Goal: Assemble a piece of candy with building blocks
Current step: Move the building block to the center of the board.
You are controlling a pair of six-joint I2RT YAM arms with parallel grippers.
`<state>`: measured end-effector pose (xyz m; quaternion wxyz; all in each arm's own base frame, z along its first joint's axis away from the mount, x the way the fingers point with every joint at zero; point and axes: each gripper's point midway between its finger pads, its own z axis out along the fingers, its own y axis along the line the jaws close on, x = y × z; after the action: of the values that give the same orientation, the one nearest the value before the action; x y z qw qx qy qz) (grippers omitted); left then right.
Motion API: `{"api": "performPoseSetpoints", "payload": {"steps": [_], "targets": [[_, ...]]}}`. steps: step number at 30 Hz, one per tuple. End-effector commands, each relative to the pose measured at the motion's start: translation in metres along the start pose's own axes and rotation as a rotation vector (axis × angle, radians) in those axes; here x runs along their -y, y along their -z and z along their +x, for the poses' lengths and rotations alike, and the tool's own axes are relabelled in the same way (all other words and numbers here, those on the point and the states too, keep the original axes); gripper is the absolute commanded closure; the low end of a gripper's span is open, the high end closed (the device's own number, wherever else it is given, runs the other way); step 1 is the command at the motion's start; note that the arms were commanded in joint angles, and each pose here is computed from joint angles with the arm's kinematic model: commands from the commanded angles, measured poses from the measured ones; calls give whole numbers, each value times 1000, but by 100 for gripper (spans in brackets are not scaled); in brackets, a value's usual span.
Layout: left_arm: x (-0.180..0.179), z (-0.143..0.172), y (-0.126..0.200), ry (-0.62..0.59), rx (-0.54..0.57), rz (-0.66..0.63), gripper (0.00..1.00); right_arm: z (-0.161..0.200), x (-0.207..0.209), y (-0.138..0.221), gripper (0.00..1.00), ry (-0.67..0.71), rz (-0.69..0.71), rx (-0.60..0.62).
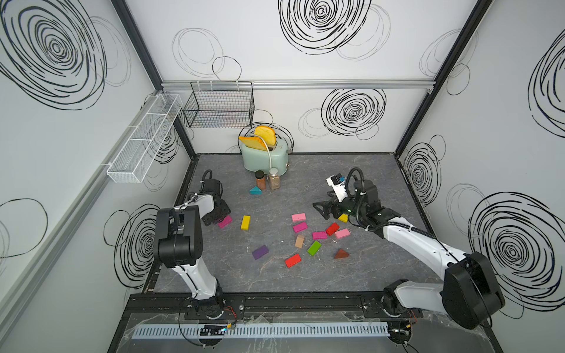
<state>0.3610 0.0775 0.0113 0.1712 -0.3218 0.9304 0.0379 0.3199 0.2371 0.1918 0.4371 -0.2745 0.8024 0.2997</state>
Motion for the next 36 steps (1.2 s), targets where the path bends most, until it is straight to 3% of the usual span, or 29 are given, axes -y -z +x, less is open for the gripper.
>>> {"api": "performPoseSetpoints", "payload": {"steps": [1, 8, 23, 28, 30, 36], "targets": [[9, 17, -11, -16, -59, 27, 35, 1, 3, 3, 1, 20, 14, 1], [44, 32, -5, -165, -82, 85, 50, 0, 6, 9, 1, 18, 34, 2], [117, 88, -7, -587, -154, 130, 50, -11, 12, 21, 1, 41, 98, 26], [125, 96, -8, -637, -162, 127, 49, -8, 16, 22, 1, 57, 120, 14], [127, 95, -5, -637, -157, 133, 45, -9, 16, 22, 1, 59, 123, 17], [137, 74, 32, -592, -73, 176, 1, -12, 13, 22, 1, 56, 105, 23]]}}
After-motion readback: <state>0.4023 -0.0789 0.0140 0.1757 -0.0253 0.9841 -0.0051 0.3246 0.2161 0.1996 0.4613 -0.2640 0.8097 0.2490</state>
